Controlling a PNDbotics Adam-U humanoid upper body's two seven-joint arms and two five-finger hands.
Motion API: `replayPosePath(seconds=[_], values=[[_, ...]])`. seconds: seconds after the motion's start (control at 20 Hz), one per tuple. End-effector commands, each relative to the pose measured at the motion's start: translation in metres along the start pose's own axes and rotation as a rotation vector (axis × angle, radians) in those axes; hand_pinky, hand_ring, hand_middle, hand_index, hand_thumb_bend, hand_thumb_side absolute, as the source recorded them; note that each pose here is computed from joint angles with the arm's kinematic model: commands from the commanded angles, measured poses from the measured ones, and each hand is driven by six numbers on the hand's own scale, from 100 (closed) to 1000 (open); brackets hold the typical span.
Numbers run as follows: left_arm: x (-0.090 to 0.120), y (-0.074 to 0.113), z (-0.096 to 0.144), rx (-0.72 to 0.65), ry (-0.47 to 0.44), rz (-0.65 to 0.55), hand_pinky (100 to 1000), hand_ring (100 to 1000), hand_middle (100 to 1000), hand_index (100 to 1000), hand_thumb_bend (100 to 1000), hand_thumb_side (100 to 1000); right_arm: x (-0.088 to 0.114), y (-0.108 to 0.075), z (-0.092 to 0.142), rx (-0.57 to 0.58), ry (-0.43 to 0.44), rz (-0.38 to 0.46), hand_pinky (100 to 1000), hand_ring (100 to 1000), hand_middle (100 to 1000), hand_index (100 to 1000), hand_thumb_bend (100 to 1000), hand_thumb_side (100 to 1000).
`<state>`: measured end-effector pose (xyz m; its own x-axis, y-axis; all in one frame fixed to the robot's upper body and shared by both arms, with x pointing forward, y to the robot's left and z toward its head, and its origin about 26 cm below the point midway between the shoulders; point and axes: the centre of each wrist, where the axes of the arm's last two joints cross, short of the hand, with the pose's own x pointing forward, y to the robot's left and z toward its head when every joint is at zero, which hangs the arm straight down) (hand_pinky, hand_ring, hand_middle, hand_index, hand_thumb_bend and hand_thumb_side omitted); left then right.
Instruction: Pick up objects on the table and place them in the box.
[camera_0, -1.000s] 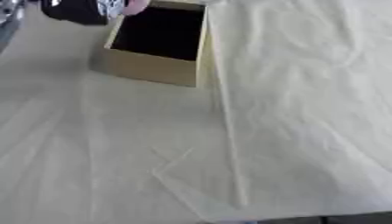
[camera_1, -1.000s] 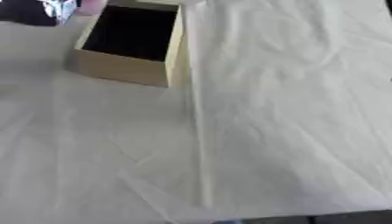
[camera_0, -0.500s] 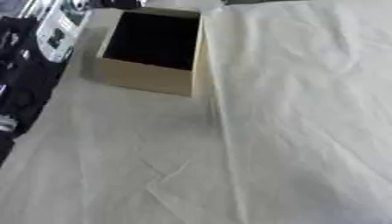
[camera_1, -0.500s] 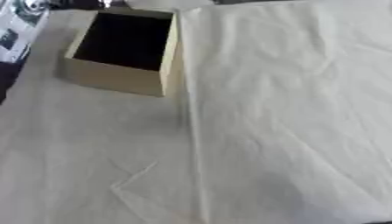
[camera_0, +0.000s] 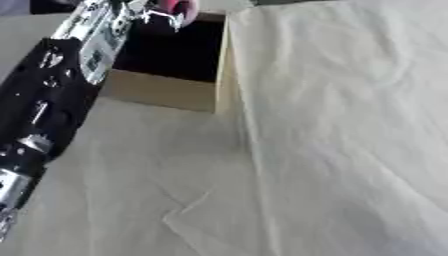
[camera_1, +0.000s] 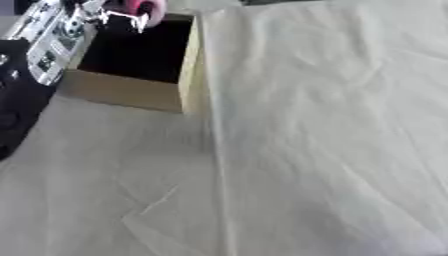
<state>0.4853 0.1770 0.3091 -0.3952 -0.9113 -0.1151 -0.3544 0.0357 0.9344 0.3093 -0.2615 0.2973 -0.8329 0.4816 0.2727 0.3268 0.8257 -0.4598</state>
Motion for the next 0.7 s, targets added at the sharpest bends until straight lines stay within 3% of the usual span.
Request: replayPosePath(seconds=[0.05, 0.45, 0.55, 0.65, 0.7], values=[[-0.007, 0.007, -0.001, -0.021, 0.003, -0.054, 196, 456, 448, 595, 100, 185, 0.005, -0.005, -0.005, -0.007, -0.026, 0.003, 883, 772, 679, 834, 100, 928], [-0.01, -0.001, -0.001, -0.163, 0.039, -0.074, 271, 490, 484, 631, 100, 172, 0.005, -0.005, -0.004, -0.012, -0.023, -0.001, 884, 773, 678, 834, 100, 927], [-0.01, -0.004, 0.0, -0.2, 0.04, -0.062, 332, 520, 512, 661, 100, 178, 0.005, -0.005, -0.004, -0.014, -0.022, -0.001, 884, 773, 677, 834, 100, 927], [-0.011, -0.008, 0.001, -0.239, 0.043, -0.049, 466, 595, 581, 729, 100, 223, 0.005, -0.005, -0.004, -0.015, -0.021, -0.002, 884, 773, 677, 834, 100, 927], [-0.012, -0.009, 0.001, -0.259, 0.046, -0.045, 582, 671, 630, 776, 203, 272, 0.005, -0.005, -0.004, -0.015, -0.02, -0.002, 884, 773, 677, 834, 100, 927]])
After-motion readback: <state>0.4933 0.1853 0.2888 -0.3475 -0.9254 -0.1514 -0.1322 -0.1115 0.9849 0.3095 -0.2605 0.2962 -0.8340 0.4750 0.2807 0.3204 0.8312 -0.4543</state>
